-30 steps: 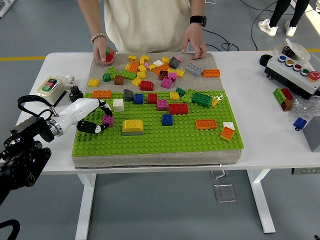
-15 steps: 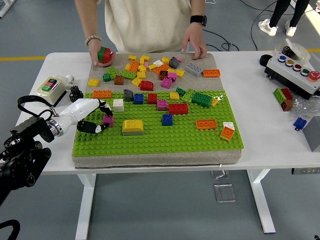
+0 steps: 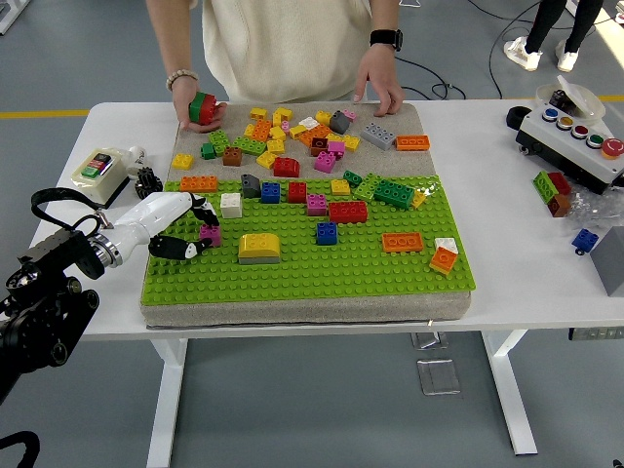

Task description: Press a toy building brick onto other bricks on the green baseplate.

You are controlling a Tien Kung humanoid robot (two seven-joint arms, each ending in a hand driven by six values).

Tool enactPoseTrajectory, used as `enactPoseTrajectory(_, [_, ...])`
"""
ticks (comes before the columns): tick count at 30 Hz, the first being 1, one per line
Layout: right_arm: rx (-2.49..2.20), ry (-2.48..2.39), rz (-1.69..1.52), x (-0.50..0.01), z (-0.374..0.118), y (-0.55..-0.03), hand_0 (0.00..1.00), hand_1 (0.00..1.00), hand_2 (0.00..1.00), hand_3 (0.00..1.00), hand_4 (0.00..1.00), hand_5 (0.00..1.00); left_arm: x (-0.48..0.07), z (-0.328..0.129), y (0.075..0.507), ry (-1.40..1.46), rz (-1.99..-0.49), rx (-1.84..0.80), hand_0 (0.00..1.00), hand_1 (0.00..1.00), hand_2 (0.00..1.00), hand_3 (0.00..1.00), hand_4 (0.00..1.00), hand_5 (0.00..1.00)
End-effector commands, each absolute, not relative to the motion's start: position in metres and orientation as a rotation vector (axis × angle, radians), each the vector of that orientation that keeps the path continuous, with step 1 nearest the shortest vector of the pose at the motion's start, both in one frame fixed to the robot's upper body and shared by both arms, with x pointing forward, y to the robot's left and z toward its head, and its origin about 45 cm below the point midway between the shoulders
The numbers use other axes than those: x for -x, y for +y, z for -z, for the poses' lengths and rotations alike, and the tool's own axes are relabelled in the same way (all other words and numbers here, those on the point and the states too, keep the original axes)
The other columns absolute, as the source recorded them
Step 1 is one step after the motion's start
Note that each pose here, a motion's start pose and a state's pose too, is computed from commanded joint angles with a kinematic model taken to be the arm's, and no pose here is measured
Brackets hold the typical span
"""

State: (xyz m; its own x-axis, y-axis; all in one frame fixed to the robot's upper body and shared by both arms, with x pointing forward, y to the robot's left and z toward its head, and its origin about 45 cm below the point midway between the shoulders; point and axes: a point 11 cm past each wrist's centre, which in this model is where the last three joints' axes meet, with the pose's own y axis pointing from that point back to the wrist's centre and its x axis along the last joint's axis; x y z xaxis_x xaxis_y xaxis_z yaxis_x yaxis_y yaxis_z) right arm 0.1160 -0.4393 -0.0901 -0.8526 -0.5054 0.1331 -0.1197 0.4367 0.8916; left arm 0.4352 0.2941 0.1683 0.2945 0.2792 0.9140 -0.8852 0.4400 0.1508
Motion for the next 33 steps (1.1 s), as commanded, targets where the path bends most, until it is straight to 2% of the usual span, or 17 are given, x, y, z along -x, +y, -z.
enactPoseTrajectory(15, [-0.532,-2.309,1.388,-0.1149,0.0906,-0.4387,0.738,0.654,0.705,0.589,0.914,0.497,-0.4326,-0.1661,0.2943,-0.976,-0.890,-0.752,0.653,0.582,0.562,0.533,0.610,0.048])
enactPoseTrajectory(16, [-0.532,-2.309,1.388,-0.1150,0.0906,-0.4387,0.738,0.654,0.705,0.589,0.915,0.498,-0.4326,-0.1664,0.2942,-0.978,-0.891,-0.750,0.636,0.574,0.556,0.527,0.583,0.026])
enactPoseTrajectory(27, [-0.534,-2.312,1.391,-0.1158,0.0904,-0.4386,0.739,0.654,0.705,0.588,0.915,0.498,-0.4327,-0.1690,0.2949,-0.981,-0.898,-0.736,0.642,0.573,0.556,0.528,0.582,0.020])
enactPoseTrajectory(28, [-0.535,-2.312,1.391,-0.1158,0.0904,-0.4386,0.738,0.654,0.705,0.588,0.915,0.498,-0.4325,-0.1692,0.2952,-0.975,-0.897,-0.734,0.660,0.587,0.565,0.536,0.616,0.037])
enactPoseTrajectory(33, [-0.535,-2.312,1.394,-0.1157,0.0904,-0.4388,0.738,0.654,0.705,0.588,0.915,0.498,-0.4322,-0.1718,0.2951,-0.959,-0.888,-0.721,0.660,0.587,0.565,0.536,0.616,0.037])
